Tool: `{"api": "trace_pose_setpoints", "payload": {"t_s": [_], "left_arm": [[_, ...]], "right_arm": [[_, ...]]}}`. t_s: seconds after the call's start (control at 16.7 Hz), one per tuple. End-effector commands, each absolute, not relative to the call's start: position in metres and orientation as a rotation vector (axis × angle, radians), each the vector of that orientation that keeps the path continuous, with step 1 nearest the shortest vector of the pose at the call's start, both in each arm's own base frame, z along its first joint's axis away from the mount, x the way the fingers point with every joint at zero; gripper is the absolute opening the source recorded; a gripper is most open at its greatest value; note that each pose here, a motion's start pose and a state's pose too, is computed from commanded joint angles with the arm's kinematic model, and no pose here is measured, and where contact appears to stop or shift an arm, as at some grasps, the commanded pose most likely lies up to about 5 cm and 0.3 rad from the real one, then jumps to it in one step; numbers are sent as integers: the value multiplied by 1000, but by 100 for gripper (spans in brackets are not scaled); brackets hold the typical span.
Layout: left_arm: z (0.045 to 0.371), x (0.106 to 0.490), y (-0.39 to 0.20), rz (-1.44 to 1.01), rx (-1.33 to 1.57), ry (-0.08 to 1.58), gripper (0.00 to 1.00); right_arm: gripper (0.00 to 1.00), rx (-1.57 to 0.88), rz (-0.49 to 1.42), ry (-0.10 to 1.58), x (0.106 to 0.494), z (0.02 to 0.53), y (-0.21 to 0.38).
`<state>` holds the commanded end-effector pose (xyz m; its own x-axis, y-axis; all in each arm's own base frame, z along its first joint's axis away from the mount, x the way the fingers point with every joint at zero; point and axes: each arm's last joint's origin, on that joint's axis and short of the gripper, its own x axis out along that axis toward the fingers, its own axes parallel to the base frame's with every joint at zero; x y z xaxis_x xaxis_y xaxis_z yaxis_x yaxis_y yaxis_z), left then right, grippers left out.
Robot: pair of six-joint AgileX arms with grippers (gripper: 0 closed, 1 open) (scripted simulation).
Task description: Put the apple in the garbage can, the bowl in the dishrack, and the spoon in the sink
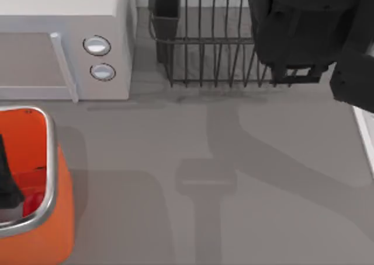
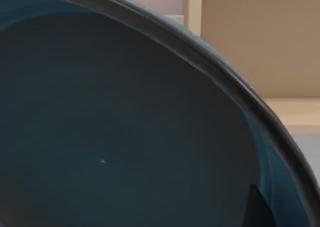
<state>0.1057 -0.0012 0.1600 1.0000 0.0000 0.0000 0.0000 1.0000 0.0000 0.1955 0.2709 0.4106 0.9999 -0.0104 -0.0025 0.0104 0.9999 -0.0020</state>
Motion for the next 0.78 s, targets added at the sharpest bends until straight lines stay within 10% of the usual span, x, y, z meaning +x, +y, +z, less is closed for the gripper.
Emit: {"api": "trace_pose_setpoints", "payload": {"t_s": [0.78], "left_arm": [[160, 106, -1, 0, 0, 0, 100]], "right_arm": [[0, 1, -10, -1, 380, 222, 264]]}}
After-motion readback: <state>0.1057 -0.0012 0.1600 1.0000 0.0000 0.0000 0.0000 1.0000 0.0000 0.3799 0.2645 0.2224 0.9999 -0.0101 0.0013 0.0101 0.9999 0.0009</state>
